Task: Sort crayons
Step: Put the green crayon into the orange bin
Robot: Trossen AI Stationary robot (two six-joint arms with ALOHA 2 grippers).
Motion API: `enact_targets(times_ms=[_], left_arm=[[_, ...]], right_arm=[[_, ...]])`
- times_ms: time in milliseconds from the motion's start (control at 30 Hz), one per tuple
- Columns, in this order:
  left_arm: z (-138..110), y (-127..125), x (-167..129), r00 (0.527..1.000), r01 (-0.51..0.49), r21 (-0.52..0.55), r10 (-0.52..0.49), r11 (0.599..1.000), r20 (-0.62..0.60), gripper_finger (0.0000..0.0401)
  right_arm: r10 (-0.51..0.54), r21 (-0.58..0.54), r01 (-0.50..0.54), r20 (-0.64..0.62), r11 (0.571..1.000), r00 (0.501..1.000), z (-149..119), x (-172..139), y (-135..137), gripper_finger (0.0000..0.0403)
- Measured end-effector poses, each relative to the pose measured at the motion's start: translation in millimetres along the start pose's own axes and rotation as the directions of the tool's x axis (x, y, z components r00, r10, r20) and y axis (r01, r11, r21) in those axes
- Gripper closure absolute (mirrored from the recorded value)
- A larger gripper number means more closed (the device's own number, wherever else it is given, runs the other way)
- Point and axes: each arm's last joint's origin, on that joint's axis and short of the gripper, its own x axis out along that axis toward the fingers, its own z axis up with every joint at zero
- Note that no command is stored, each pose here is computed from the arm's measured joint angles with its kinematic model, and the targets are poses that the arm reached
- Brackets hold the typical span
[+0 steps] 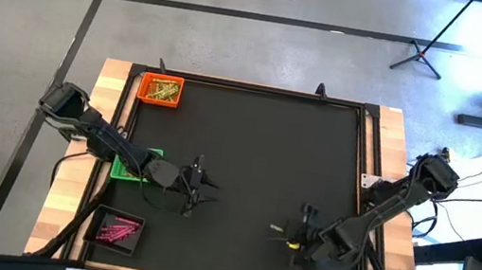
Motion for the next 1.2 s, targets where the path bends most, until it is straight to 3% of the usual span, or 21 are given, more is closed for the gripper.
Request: enact_targets(times_ms=[200, 433, 733, 1200], left_arm=[[-15.7, -7.4, 8.9, 0.999, 0.018, 0.013, -0.017, 1.000, -0.029, 0.0242], [-27.6, -14.8, 21.3, 0.998, 0.045, -0.007, -0.045, 0.999, 0.046, 0.0243], [-32.6, -11.2, 33.0, 0.986, 0.019, -0.049, -0.010, 0.999, 0.166, 0.0243], [-16.8, -8.3, 49.3, 0.974, -0.061, -0.009, 0.061, 0.998, 0.219, 0.0243]], right_arm=[[-0.003, -0.077, 0.011, 0.096, 0.997, 0.995, 19.7, 14.5, -13.5, 0.0396], [0.039, -0.100, -0.013, 0.257, 0.995, 0.966, 26.4, 43.9, -41.4, 0.0396], [0.147, -0.138, -0.084, 0.546, 0.987, 0.825, 38.6, 57.9, -79.8, 0.0389], [0.214, -0.266, -0.031, 0.692, 0.963, 0.689, 56.1, 69.0, -92.3, 0.0390]])
